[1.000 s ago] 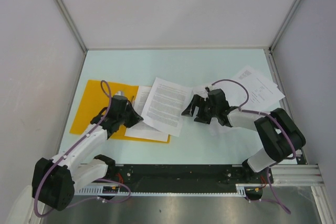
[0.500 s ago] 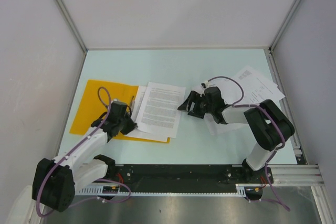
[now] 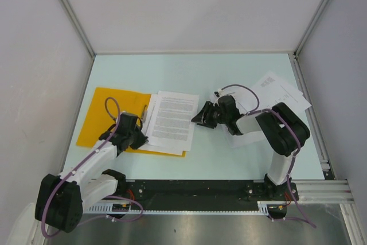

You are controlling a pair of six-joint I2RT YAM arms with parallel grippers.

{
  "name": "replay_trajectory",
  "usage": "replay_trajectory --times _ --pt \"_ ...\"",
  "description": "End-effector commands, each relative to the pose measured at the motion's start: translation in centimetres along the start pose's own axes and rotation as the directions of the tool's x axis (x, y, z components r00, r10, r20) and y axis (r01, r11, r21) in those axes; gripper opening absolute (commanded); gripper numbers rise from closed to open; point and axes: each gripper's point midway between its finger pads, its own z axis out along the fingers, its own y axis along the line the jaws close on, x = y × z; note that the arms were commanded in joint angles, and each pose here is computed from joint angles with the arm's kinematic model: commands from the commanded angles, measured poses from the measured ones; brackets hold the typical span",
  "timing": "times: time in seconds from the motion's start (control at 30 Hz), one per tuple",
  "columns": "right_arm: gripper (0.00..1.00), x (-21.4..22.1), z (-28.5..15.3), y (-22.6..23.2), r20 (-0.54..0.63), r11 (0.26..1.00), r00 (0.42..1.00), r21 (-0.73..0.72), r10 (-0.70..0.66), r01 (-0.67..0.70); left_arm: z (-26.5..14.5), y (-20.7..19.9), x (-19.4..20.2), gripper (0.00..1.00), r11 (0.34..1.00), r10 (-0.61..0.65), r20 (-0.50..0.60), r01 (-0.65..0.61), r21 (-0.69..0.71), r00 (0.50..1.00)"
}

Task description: Put the files into the folder

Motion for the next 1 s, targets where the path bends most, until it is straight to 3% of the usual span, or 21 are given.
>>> replay_trajectory --times 0.0,0.37,0.7,0.97 --pt "0.48 0.9 1.3 -0.3 -0.03 1.0 1.0 0.007 -0.005 0.005 -0.1 0.6 -0.5 0.0 1.0 -0.016 0.028 0.016 -0.01 0.999" --pt "0.24 0.7 1.7 0.6 -0.03 0.999 0.999 -0.029 -0.021 0.02 0.2 2.1 -0.1 0.0 0.998 -0.007 0.002 0.007 -0.058 1.0" --pt "0.25 0.9 2.5 1.4 -0.047 0.998 0.998 -0.061 -0.036 0.033 -0.1 2.8 -0.4 0.0 0.997 -0.01 0.006 0.01 -0.079 1.0" --pt "0.2 1.1 2.6 1.5 -0.056 0.997 0.998 -0.069 -0.035 0.031 -0.1 3.5 -0.3 0.0 0.994 -0.012 0.001 0.012 -0.105 1.0"
